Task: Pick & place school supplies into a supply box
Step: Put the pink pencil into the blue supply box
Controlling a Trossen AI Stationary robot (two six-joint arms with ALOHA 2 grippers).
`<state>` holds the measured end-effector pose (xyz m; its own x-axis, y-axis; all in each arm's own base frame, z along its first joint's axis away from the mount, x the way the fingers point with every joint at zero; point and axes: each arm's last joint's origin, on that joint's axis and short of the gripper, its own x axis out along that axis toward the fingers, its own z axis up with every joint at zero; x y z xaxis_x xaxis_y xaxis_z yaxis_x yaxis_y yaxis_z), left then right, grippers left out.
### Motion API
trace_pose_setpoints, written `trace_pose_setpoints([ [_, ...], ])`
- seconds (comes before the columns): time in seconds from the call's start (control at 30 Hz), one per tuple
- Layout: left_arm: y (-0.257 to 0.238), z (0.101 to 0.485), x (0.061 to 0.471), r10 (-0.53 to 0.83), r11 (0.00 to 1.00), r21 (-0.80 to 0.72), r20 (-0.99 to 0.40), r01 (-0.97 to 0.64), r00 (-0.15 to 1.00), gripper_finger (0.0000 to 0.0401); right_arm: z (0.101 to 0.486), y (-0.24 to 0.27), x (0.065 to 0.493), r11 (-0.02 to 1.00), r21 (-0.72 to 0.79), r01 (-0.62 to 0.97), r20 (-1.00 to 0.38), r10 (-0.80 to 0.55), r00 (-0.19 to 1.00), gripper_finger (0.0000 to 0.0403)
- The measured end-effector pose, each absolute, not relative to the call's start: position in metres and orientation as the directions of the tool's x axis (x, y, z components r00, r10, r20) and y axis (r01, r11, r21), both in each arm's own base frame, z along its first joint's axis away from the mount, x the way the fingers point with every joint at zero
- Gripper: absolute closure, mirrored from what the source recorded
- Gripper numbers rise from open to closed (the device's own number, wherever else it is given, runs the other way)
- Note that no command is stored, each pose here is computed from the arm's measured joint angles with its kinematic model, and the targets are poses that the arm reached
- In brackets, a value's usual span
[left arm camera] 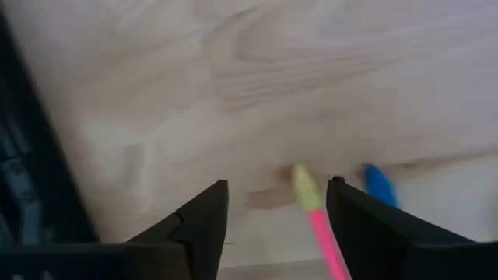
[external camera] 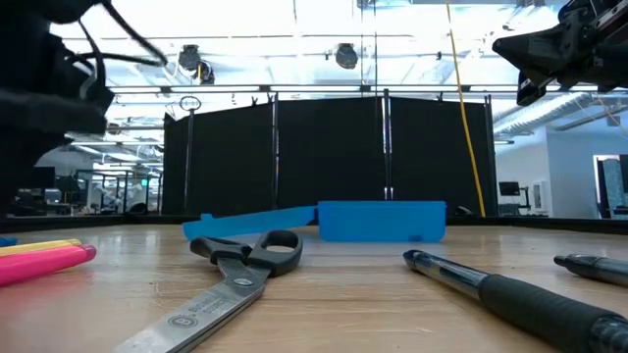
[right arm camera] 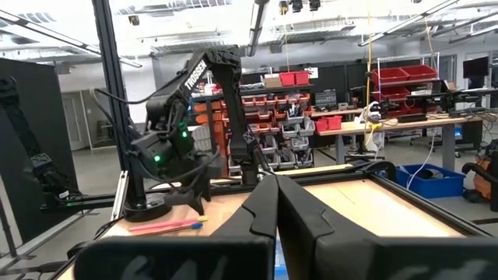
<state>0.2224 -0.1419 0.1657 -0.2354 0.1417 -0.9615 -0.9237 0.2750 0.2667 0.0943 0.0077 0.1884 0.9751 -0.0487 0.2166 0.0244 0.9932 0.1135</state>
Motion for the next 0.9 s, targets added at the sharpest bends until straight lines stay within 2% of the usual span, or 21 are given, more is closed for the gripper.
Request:
trace_pose_setpoints([
  [0.13,-0.141,0.161,0.22,0.122,0.275,0.272,-0.961,-0.922,-0.247,0.0201,0.188,0.008,0.094,0.991,0.129,0.021,0.216,-0.048,0.975,0.0403],
  [0.3,-0.143,0.147,0.221,0.083,0.282,0.195,-0.98,-0.939,-0.178,0.021,0.188,0.008,0.094,0.992,0.128,0.021,0.217,-0.049,0.975,0.0403],
  [0.6,-0.141,0.136,0.217,0.063,0.28,0.165,-0.986,-0.946,-0.153,0.0219,0.188,0.008,0.094,0.991,0.129,0.02,0.217,-0.048,0.975,0.0403],
  [0.73,-0.141,0.136,0.219,0.073,0.294,0.14,-0.99,-0.946,-0.124,0.0248,0.188,0.008,0.094,0.991,0.129,0.021,0.217,-0.048,0.975,0.0403],
  [0.9,-0.142,0.135,0.222,0.084,0.298,0.103,-0.993,-0.949,-0.082,0.0306,0.188,0.008,0.094,0.991,0.129,0.021,0.216,-0.049,0.975,0.0403],
])
